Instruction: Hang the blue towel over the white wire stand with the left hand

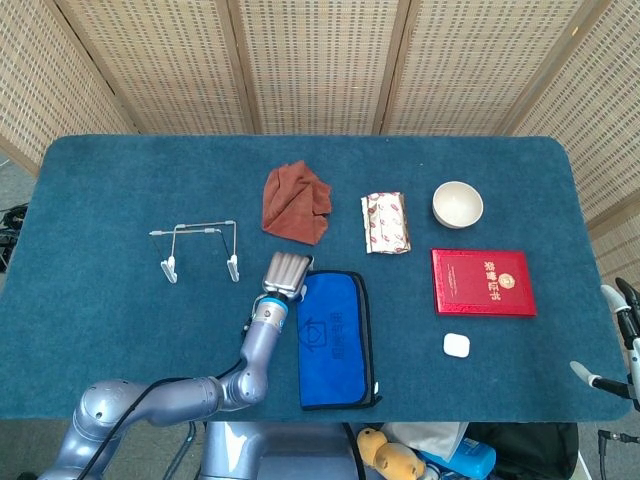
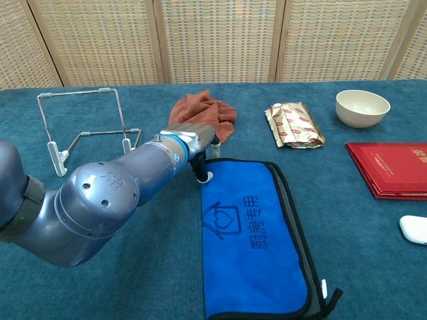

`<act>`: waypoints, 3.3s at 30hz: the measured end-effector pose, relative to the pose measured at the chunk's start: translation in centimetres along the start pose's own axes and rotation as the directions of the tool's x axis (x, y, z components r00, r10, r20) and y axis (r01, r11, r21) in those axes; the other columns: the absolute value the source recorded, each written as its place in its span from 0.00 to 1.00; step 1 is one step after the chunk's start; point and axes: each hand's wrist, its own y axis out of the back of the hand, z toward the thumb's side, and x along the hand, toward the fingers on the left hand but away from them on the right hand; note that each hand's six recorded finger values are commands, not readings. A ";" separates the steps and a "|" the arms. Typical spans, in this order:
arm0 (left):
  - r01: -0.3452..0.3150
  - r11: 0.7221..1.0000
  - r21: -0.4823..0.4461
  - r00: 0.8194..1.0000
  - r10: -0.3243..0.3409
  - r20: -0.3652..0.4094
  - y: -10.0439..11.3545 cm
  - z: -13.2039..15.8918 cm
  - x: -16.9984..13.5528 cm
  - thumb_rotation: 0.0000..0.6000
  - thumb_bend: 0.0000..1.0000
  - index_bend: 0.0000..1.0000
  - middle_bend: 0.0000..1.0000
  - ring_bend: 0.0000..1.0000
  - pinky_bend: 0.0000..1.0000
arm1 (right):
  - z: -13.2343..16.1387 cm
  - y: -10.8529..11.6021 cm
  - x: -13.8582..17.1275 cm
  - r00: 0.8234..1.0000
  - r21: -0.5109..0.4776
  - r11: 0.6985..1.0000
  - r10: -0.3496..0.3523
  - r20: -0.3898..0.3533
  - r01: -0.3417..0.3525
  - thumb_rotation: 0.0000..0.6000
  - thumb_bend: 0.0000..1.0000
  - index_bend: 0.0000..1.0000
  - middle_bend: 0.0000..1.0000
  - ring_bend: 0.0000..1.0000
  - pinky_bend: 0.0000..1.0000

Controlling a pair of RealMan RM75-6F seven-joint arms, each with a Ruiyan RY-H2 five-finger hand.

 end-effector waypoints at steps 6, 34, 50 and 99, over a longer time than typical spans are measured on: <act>0.010 1.000 -0.006 1.000 -0.010 -0.002 -0.1 0.0 -0.1 1.00 0.35 0.40 0.79 0.86 0.83 | 0.0 0.1 0.0 1.000 -0.003 1.000 0.000 -0.001 0.000 1.00 0.00 0.02 0.00 0.00 0.00; 0.020 1.000 -0.007 1.000 -0.020 -0.004 0.4 0.4 -0.8 1.00 0.39 0.66 0.80 0.86 0.83 | 0.1 0.2 0.2 1.000 -0.010 1.000 -0.001 -0.007 0.001 1.00 0.00 0.02 0.00 0.00 0.00; -0.027 0.999 -0.025 0.999 0.028 0.041 1.8 0.7 -1.4 1.00 0.64 0.76 0.82 0.86 0.83 | 0.1 0.3 0.3 1.000 -0.011 1.000 0.000 -0.012 0.000 1.00 0.00 0.02 0.00 0.00 0.00; -0.402 0.911 -0.093 0.904 0.379 -0.196 24.3 -19.2 -7.9 1.00 0.63 0.79 0.84 0.87 0.83 | 0.8 0.0 0.6 1.000 -0.001 1.000 -0.003 -0.024 0.003 1.00 0.00 0.02 0.00 0.00 0.00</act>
